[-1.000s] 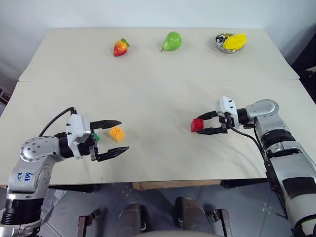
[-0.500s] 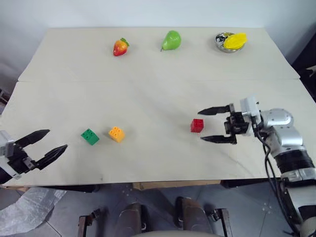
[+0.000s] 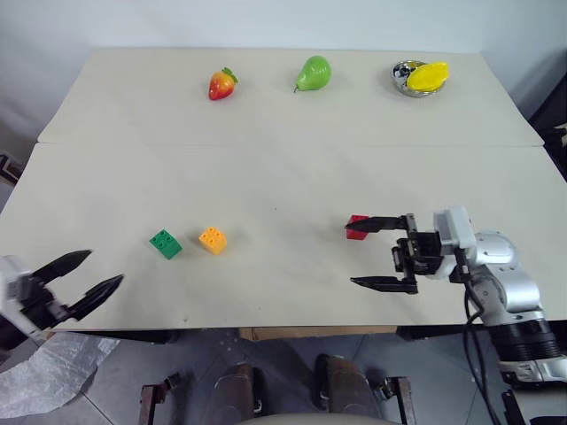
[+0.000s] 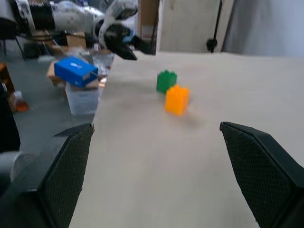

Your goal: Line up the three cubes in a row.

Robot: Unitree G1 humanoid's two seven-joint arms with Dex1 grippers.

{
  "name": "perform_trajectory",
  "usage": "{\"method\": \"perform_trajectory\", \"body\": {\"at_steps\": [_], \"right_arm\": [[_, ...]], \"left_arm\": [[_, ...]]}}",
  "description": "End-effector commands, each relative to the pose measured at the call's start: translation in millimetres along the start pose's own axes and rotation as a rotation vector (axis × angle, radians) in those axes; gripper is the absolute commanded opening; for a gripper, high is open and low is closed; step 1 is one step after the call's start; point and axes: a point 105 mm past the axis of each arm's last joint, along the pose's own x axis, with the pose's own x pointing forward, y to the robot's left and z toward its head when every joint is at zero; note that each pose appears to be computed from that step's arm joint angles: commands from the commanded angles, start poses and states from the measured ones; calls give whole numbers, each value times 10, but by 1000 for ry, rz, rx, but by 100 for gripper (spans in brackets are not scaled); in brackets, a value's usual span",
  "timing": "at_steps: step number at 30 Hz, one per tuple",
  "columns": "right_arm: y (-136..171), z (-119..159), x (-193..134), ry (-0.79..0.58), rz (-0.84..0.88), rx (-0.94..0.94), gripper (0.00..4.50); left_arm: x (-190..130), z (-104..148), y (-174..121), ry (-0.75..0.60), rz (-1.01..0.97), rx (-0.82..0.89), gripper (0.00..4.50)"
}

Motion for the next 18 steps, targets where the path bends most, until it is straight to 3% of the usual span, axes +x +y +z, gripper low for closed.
{"method": "perform_trajectory", "body": {"at_steps": [1,8,18], "right_arm": [[6,85,-126,24,-20,-20,446],[89,67,-91,26,-18,23,446],[148,36,-94,29,-61,37,446]], "left_arm": [[224,41,-177,-1,-15,48,450],[508,-320,3,74,73,13,450],[591,-159,74,1,33,10,450]]}}
